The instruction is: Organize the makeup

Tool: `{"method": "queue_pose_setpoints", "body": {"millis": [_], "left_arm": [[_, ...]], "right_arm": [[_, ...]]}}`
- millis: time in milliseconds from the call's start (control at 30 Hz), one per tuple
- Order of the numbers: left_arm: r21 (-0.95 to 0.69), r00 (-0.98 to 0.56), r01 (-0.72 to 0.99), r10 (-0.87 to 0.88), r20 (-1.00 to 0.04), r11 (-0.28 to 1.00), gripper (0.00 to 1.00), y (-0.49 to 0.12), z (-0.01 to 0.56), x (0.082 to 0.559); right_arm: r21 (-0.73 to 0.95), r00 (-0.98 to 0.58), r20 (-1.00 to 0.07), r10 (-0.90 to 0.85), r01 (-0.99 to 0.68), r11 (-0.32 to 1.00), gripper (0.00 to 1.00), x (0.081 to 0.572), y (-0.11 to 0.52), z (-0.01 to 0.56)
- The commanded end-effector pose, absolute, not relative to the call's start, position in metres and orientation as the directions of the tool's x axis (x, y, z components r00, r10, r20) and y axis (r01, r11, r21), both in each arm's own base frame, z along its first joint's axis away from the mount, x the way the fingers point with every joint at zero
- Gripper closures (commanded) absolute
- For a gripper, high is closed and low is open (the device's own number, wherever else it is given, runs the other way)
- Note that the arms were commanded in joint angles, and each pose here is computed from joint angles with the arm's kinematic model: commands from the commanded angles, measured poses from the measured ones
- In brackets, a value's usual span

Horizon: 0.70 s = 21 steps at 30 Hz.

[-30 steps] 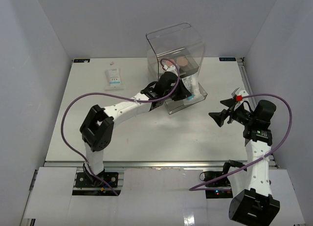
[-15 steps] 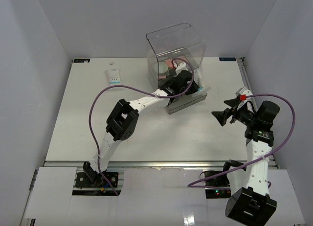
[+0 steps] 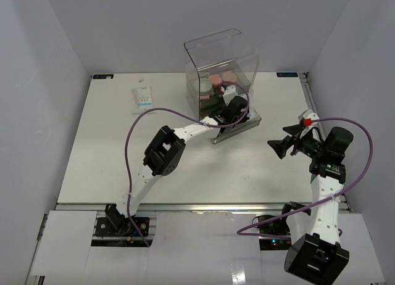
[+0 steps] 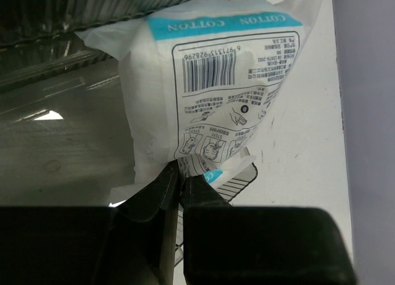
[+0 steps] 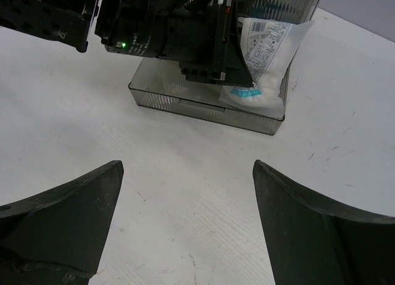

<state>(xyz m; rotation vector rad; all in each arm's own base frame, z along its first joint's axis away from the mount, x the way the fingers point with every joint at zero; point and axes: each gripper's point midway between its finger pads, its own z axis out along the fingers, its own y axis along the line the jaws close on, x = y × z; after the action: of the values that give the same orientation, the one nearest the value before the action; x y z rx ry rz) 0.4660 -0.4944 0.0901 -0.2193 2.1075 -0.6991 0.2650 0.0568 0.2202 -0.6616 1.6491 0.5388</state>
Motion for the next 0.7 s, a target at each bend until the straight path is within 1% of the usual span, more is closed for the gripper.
{"method": "queue_pose_setpoints", "body": {"millis": [0, 100, 167, 267, 333, 367, 467, 667], "left_arm": [[-0.552, -0.583, 0.076, -0.412, -0.700, 0.830, 1.00, -0.484, 0.099, 0.475], [-0.557, -0.600, 0.090, -0.401, -0.692, 0.826, 1.00, -0.489, 0.096, 0.473], [-0.565, -0.613, 0.089, -0.402, -0.680, 0.821, 0.95, -0.491, 0.093, 0.472], [-0.579, -0.632, 0.071, -0.412, -0.656, 0.813, 0.85, -0.493, 0.088, 0.469], [-0.588, -0.645, 0.062, -0.417, -0.641, 0.807, 0.72, -0.494, 0.085, 0.467], [-0.594, -0.653, 0.062, -0.417, -0.632, 0.802, 0.67, -0.496, 0.084, 0.465], [-0.609, -0.665, 0.075, -0.415, -0.621, 0.790, 0.50, -0.498, 0.091, 0.461], [-0.623, -0.613, 0.184, -0.407, -0.677, 0.760, 0.34, -0.502, 0.144, 0.454]], "right_arm": [[-0.007, -0.111, -0.987, -0.117, -0.694, 0.720, 0.08, 0.265, 0.058, 0.224], [-0.006, -0.112, -0.987, -0.116, -0.694, 0.720, 0.08, 0.265, 0.058, 0.223], [-0.005, -0.113, -0.987, -0.115, -0.691, 0.722, 0.08, 0.265, 0.057, 0.223], [-0.004, -0.113, -0.987, -0.114, -0.691, 0.723, 0.08, 0.265, 0.056, 0.223], [-0.002, -0.114, -0.987, -0.112, -0.689, 0.725, 0.08, 0.265, 0.056, 0.224], [-0.001, -0.115, -0.987, -0.110, -0.689, 0.725, 0.08, 0.265, 0.056, 0.224], [-0.002, -0.113, -0.988, -0.109, -0.688, 0.726, 0.08, 0.264, 0.055, 0.224], [0.002, -0.111, -0.988, -0.104, -0.695, 0.719, 0.08, 0.263, 0.056, 0.225]]}}
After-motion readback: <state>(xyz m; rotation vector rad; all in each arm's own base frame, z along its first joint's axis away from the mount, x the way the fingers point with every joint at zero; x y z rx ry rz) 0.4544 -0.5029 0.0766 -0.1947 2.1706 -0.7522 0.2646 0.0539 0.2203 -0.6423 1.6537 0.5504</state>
